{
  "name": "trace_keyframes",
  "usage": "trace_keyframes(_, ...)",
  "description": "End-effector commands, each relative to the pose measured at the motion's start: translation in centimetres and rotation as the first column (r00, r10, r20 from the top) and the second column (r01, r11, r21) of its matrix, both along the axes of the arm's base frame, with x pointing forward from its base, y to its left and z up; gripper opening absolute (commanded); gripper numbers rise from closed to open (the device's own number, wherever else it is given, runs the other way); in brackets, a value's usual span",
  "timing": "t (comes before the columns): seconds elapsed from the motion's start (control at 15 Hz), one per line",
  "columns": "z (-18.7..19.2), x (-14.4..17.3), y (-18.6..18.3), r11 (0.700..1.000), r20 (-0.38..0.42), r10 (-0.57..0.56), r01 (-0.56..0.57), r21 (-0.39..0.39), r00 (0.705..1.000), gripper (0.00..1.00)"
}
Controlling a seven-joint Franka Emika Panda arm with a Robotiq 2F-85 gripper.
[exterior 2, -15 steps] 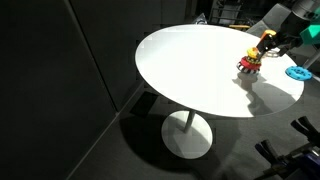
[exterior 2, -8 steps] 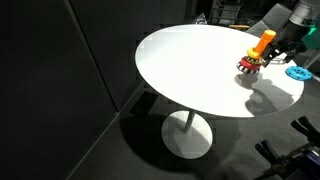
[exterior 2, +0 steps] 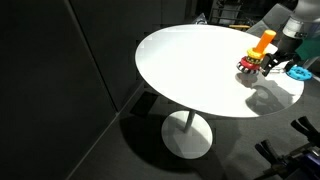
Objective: Put the clear ring on the table
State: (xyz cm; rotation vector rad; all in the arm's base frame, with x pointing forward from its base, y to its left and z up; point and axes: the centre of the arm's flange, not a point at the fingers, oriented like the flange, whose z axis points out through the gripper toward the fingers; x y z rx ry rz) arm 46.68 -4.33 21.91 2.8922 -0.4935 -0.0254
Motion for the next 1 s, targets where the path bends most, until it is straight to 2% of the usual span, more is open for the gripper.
trace_keyframes(0.0, -0.7, 0.7, -0.8, 1.0, -0.038, 0.015, -0.016, -0.017, 0.999, 0.66)
trace_keyframes(0.07, -0.9, 0.7, -0.9, 1.0, -0.044, 0.014, -0.015, -0.017, 0.999, 0.66)
trace_keyframes(0.13, -1.0, 0.7, -0.9, 1.0, -0.049, 0.013, -0.014, -0.018, 0.999, 0.95)
trace_keyframes(0.2, -1.1, 0.7, -1.0, 1.0, -0.051, 0.012, -0.013, -0.019, 0.999, 0.98)
trace_keyframes(0.93, 0.3, 0.8, -1.2, 1.0, -0.071, 0.03, -0.031, -0.006, 0.997, 1.0)
